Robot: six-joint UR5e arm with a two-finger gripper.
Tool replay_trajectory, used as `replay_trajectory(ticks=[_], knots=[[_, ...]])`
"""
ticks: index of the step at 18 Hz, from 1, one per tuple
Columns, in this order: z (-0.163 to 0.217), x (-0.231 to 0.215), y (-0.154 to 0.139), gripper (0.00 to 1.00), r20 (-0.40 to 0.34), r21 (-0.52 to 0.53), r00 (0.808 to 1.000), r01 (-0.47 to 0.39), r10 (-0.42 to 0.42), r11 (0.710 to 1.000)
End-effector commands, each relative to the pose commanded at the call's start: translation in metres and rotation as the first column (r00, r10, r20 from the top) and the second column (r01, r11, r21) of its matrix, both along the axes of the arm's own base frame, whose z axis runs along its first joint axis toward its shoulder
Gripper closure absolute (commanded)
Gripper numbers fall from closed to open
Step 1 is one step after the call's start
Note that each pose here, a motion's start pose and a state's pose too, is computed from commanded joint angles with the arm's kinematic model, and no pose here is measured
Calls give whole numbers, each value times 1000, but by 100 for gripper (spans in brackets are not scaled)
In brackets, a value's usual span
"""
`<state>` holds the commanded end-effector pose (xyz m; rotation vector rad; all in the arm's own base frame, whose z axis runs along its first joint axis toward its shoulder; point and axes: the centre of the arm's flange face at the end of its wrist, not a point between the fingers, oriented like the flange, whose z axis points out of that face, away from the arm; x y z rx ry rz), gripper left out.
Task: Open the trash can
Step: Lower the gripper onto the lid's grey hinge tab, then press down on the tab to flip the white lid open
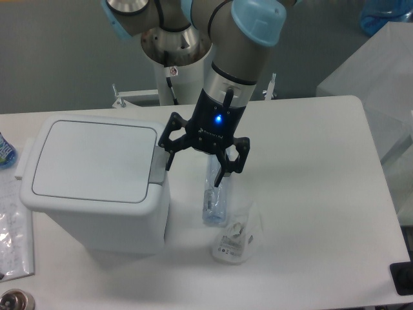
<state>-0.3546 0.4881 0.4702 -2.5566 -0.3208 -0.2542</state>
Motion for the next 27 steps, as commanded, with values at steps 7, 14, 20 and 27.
replay_trajectory(ticks=[7, 14, 20, 27], knots=[[9, 6, 3, 0, -6, 9, 1000, 5, -5, 1000], [2, 8, 5, 0, 0, 1, 1000, 11, -11, 1000], [-1, 8, 6, 0, 2, 0, 1000, 14, -14, 1000], [1, 8, 7, 0, -1, 1, 1000, 14, -14, 1000]])
